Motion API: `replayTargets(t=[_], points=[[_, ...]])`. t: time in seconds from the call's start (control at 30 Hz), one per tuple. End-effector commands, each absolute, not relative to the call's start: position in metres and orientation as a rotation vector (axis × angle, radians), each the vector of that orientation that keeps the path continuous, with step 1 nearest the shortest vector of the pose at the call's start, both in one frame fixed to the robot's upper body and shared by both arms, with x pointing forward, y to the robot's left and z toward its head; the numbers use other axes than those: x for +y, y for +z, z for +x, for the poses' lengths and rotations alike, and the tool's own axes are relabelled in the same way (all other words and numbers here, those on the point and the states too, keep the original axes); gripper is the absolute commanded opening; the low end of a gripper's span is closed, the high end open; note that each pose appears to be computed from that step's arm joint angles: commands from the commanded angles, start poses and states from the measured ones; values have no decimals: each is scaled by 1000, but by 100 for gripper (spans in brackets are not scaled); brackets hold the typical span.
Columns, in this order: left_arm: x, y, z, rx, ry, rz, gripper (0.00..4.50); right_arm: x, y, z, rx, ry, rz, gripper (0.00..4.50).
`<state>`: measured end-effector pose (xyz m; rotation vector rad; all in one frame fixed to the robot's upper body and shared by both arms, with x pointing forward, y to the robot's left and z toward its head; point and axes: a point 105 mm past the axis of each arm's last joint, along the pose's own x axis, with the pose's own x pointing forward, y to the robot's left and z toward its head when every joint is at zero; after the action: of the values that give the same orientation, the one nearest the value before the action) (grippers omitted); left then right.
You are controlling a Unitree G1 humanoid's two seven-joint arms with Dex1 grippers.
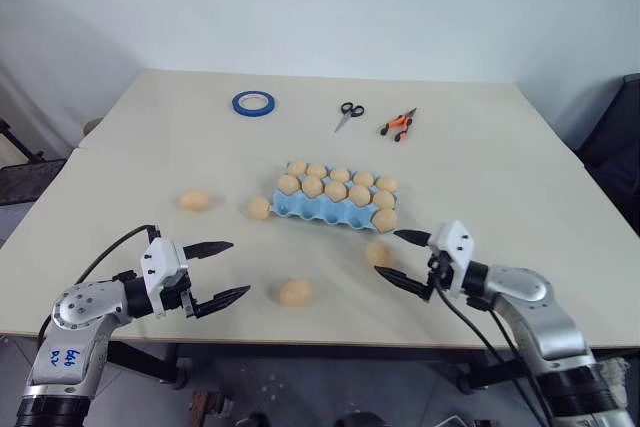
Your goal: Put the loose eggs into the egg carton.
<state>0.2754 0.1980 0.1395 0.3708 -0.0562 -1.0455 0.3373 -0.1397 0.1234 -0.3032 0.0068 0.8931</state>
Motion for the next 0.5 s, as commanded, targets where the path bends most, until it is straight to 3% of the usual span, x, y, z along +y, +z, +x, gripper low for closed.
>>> replayTargets(t=[0.03, 0.13, 0.2, 0.37, 0.5], points=[[188, 149, 266, -114, -1111, 415, 447, -138, 127, 349, -14, 862, -308, 450], [184, 151, 265, -142, -1121, 424, 449, -127, 125, 352, -20, 898, -301, 431], [182, 151, 265, -142, -1120, 425, 450, -121, 125, 351, -28, 918, -298, 389], [185, 150, 265, -134, -1106, 425, 450, -114, 125, 346, -41, 945, -292, 223], [188, 150, 267, -134, -1081, 421, 450, -118, 122, 344, -30, 939, -302, 182]])
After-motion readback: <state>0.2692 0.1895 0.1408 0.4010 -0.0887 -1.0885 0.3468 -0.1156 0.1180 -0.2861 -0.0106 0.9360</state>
